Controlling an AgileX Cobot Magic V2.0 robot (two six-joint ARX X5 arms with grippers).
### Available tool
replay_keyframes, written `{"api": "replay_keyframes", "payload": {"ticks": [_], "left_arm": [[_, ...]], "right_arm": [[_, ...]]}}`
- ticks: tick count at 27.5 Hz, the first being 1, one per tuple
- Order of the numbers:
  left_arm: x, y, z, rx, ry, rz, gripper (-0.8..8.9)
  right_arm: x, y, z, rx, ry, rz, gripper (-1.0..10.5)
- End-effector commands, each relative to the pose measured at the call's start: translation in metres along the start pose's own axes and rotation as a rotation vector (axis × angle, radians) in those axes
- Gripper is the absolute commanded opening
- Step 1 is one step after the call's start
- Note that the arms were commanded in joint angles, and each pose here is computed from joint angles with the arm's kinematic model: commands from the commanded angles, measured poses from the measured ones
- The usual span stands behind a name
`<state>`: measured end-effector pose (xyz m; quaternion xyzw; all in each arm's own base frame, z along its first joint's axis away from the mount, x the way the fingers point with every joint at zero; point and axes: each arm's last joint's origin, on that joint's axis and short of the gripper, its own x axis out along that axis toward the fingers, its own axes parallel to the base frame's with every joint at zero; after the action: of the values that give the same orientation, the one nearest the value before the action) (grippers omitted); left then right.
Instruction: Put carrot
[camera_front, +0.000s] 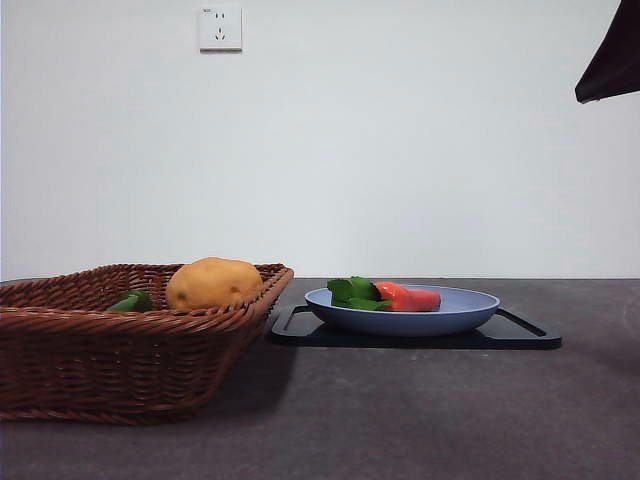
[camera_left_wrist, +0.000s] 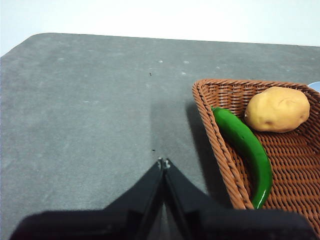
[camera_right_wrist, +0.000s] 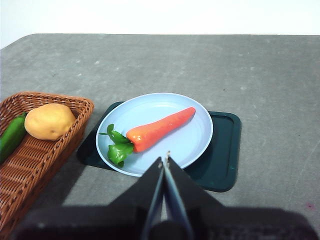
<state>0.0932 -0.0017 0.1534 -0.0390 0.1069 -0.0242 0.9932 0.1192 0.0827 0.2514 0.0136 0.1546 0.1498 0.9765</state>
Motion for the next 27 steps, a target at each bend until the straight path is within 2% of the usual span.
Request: {"api": "replay_keyframes", "payload": {"ticks": [1,3,5,8,11,19,27], "left_arm": [[0.001,0.0,-0.003,-0.01,-0.001,0.001,0.08],[0.001,0.0,-0.003,-0.01,-0.001,0.001,0.08],[0.001,0.0,-0.003,-0.01,-0.001,0.002,0.08],[0.001,0.0,-0.003,-0.01,-0.001,0.002,0.08],[0.001,0.0,-0.003,-0.011,-0.001,0.001,0.08],[0.001,0.0,-0.003,-0.011,-0.001,0.001,0.08],[0.001,0.0,-0.003,-0.01,-0.001,0.001,0.08]], "right_arm": [[-0.001,0.001,0.004,0.006,-0.016,0.006,0.0],[-0.013,-0.006,0.006,-0.072,-0.048,-0.039,0.0],[-0.027,-0.021,0.006,-0.096,-0.106,-0.089,0.0],[-0.041,-0.043,-0.007,-0.033,-0.192,-0.107,0.0],[-0.043,-0.061,-0.032,-0.003,-0.22,-0.181,0.0],[-0.03,-0.073,-0.073,0.024,-0.165,-0.24,0.0],[-0.021,-0.076,-0.096,0.014,-0.123,-0.243,0.0]]}}
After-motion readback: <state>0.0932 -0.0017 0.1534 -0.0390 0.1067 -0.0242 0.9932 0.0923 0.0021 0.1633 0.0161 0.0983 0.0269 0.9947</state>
